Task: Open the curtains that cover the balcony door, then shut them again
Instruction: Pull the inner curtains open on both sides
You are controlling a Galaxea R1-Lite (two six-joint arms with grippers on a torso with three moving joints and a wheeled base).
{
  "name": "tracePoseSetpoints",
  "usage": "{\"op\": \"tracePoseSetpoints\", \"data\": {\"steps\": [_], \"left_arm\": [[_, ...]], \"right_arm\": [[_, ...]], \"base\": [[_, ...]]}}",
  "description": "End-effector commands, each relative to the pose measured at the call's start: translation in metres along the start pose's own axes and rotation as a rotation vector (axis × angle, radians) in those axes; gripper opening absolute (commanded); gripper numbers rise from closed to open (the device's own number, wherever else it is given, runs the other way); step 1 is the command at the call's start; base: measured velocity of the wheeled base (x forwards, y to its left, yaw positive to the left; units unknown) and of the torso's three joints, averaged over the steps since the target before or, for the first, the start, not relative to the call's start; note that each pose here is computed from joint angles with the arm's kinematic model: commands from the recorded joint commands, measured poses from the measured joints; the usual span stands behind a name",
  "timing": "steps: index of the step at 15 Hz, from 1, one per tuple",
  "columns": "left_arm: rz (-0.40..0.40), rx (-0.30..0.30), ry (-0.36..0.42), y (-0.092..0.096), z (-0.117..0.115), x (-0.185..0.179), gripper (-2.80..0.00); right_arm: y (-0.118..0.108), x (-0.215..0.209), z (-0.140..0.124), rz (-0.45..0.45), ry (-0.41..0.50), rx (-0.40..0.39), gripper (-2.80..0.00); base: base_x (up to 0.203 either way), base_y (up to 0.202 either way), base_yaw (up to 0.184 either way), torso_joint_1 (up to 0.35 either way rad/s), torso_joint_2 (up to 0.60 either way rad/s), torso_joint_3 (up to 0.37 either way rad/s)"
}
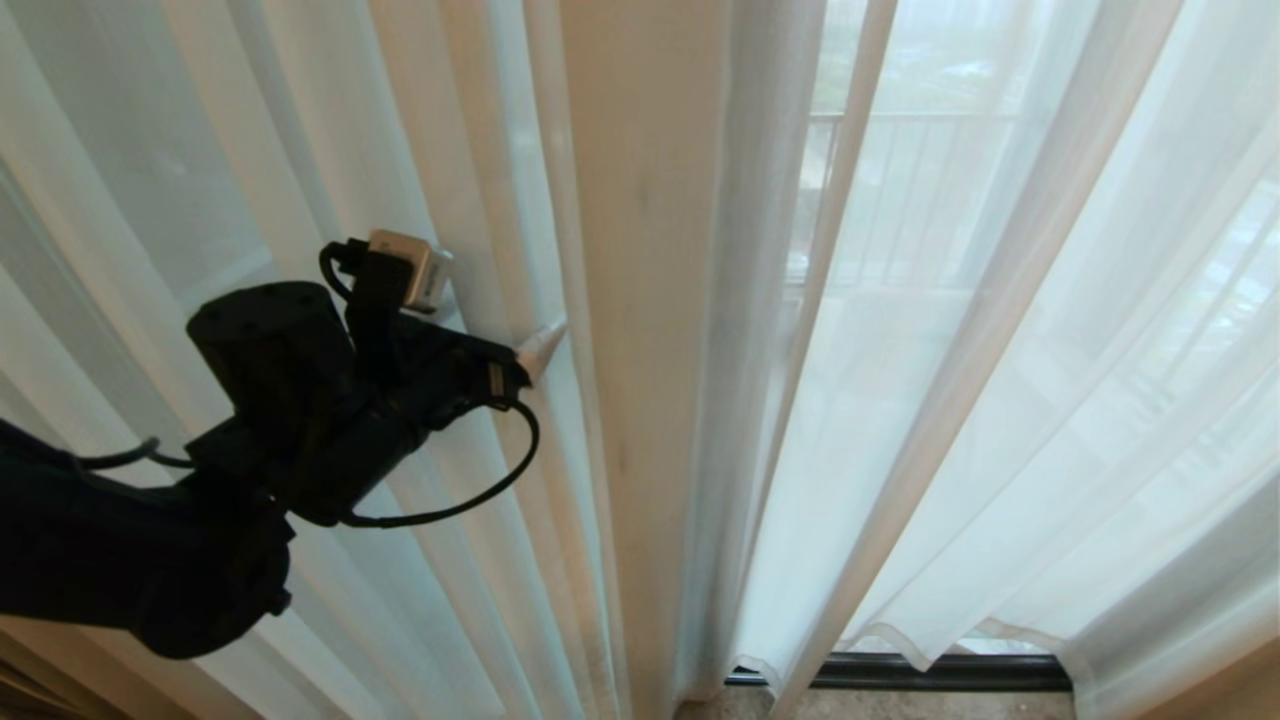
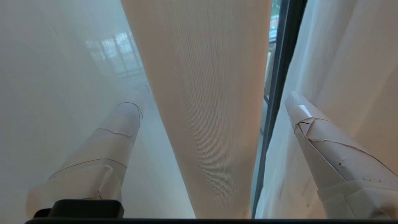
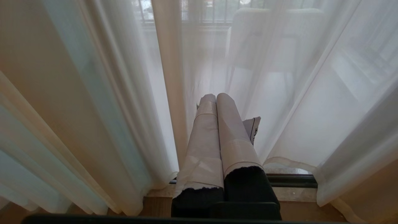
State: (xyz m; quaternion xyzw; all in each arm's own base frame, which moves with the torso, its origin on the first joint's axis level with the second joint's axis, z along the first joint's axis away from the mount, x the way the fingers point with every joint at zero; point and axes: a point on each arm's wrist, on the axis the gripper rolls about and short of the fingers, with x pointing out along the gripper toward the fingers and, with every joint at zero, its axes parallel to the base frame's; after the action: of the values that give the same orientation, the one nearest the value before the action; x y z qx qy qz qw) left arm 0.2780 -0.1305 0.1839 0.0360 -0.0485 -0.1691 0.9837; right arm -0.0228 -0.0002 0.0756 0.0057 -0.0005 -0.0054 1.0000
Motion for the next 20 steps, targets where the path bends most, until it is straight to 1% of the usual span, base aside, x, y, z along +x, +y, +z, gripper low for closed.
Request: {"op": "tracePoseSetpoints", "data": {"steps": [1, 3, 4, 8, 11, 13, 15, 20], "left_arm": [[0.005, 0.000, 0.000, -0.001, -0.005, 0.004, 0.00], [0.005, 0.004, 0.003, -0.001, -0.006, 0.004, -0.05], [0.005, 0.004, 0.005, -0.001, -0.007, 0.004, -2.80], [0.006, 0.003, -0.004, -0.001, -0.004, 0.003, -2.80], [0.041, -0.002, -0.017, 0.001, 0.001, 0.001, -2.80], [0.049, -0.018, -0.052, 0.002, 0.006, 0.000, -2.80], [0.063, -0.016, -0.067, 0.007, 0.008, -0.003, -2.80], [0.078, -0.013, -0.076, 0.012, 0.015, -0.024, -2.80]], "right_arm": [[0.000, 0.000, 0.000, 0.000, -0.001, 0.001, -2.80], [0.000, 0.000, 0.000, 0.000, -0.001, -0.001, -2.80], [0.000, 0.000, 0.000, 0.000, -0.001, 0.001, -2.80], [0.000, 0.000, 0.000, 0.000, -0.001, 0.000, -2.80], [0.000, 0.000, 0.000, 0.000, -0.001, 0.000, -2.80], [0.000, 0.000, 0.000, 0.000, -0.001, 0.001, -2.80], [0.000, 0.000, 0.000, 0.000, -0.001, 0.001, -2.80], [0.000, 0.000, 0.000, -0.001, -0.001, 0.001, -2.80]], "base": [[0.000, 0.000, 0.000, 0.000, 0.00, 0.000], [0.000, 0.000, 0.000, 0.000, 0.00, 0.000], [0.000, 0.000, 0.000, 0.000, 0.00, 0.000], [0.000, 0.000, 0.000, 0.000, 0.00, 0.000], [0.000, 0.000, 0.000, 0.000, 0.00, 0.000], [0.000, 0.000, 0.000, 0.000, 0.00, 0.000], [0.000, 0.000, 0.000, 0.000, 0.00, 0.000], [0.000, 0.000, 0.000, 0.000, 0.00, 0.000]]}}
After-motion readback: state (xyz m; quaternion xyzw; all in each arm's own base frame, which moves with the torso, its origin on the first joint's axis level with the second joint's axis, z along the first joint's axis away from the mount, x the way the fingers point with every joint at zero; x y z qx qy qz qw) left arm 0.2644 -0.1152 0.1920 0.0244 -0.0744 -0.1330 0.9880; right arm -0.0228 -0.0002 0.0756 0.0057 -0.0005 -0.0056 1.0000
